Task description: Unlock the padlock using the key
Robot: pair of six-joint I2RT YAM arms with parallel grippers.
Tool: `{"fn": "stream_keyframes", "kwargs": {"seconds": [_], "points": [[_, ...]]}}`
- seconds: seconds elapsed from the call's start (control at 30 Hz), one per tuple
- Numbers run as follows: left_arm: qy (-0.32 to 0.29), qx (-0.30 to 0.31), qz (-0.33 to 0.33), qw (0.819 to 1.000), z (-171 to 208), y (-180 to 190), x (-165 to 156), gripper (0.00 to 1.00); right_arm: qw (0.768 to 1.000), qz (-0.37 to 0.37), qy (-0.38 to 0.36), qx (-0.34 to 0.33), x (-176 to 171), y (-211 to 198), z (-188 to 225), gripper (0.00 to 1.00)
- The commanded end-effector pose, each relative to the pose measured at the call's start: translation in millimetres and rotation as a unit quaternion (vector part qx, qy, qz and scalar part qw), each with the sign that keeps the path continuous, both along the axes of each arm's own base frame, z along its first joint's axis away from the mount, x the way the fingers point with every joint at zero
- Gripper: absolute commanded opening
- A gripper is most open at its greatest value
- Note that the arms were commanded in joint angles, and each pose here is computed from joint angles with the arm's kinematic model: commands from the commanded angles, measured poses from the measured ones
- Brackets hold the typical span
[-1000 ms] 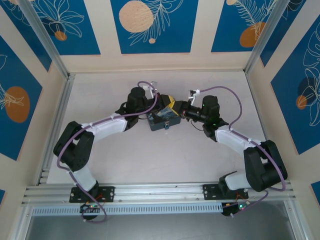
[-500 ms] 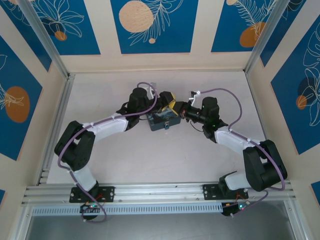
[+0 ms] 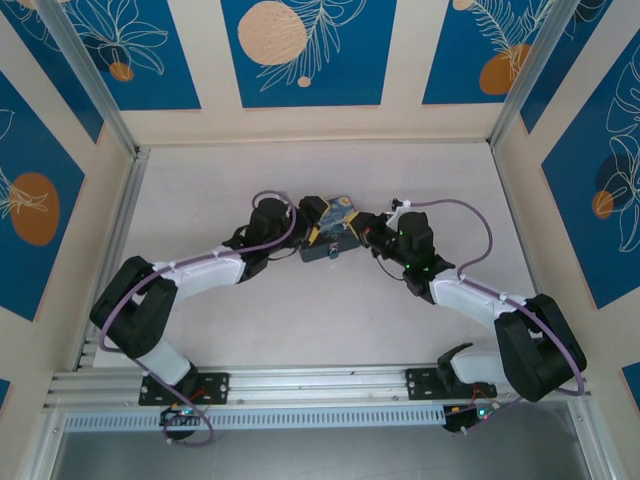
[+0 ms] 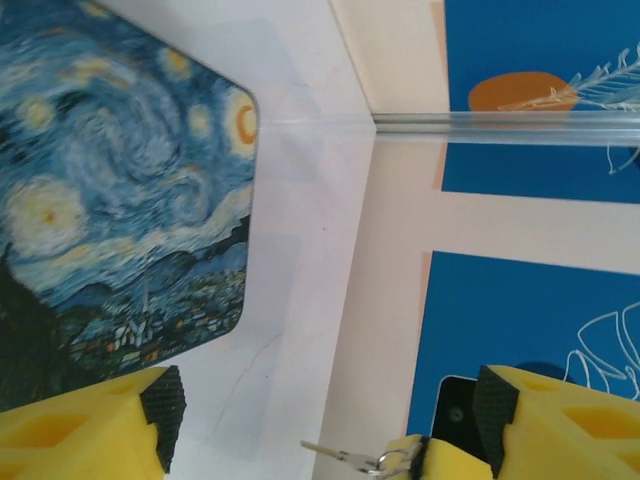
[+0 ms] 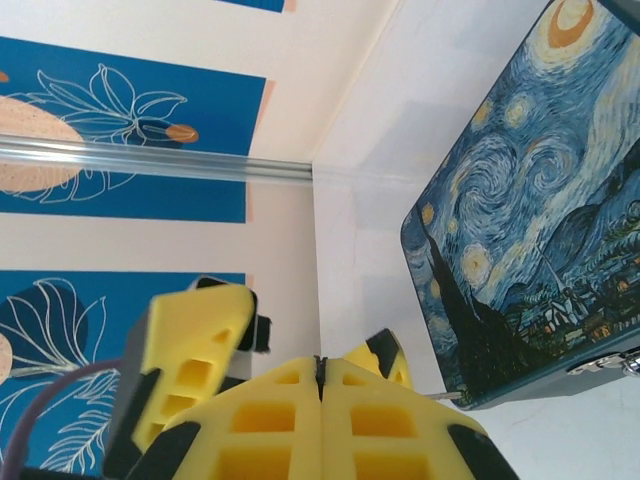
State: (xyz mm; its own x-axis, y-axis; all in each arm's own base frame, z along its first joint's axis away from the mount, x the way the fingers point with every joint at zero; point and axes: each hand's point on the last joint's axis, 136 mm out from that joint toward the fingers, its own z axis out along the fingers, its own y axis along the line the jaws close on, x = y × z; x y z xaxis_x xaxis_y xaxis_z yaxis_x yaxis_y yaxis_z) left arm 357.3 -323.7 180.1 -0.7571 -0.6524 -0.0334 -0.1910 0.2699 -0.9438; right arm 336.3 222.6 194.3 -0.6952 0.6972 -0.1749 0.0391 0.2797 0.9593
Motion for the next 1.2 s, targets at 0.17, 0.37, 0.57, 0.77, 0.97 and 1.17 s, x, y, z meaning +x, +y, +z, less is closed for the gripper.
{"fn": "stream_keyframes", "kwargs": {"seconds": [0.17, 0.37, 0.57, 0.77, 0.97, 1.17], "points": [[-0.001, -0.051, 0.034, 0.998, 17, -7, -4, 0.50, 0.999, -0.042, -0.017, 0.018, 13, 6, 19, 0.00], [0.002, -0.058, 0.042, 0.997, 17, -9, -3, 0.39, 0.999, -0.040, -0.013, 0.022, 15, 16, 17, 0.00], [0.004, -0.066, 0.045, 0.997, 17, -12, -2, 0.32, 0.999, -0.039, -0.009, 0.025, 15, 21, 12, 0.00], [0.009, -0.069, 0.045, 0.997, 13, -16, -2, 0.29, 0.999, -0.040, -0.006, 0.026, 16, 22, 10, 0.00], [0.010, -0.070, 0.046, 0.996, 13, -18, -3, 0.17, 0.999, -0.040, -0.004, 0.026, 17, 22, 8, 0.00], [0.011, -0.066, 0.050, 0.997, 12, -18, -3, 0.00, 0.999, -0.037, -0.002, 0.022, 13, 21, 4, 0.00]]}}
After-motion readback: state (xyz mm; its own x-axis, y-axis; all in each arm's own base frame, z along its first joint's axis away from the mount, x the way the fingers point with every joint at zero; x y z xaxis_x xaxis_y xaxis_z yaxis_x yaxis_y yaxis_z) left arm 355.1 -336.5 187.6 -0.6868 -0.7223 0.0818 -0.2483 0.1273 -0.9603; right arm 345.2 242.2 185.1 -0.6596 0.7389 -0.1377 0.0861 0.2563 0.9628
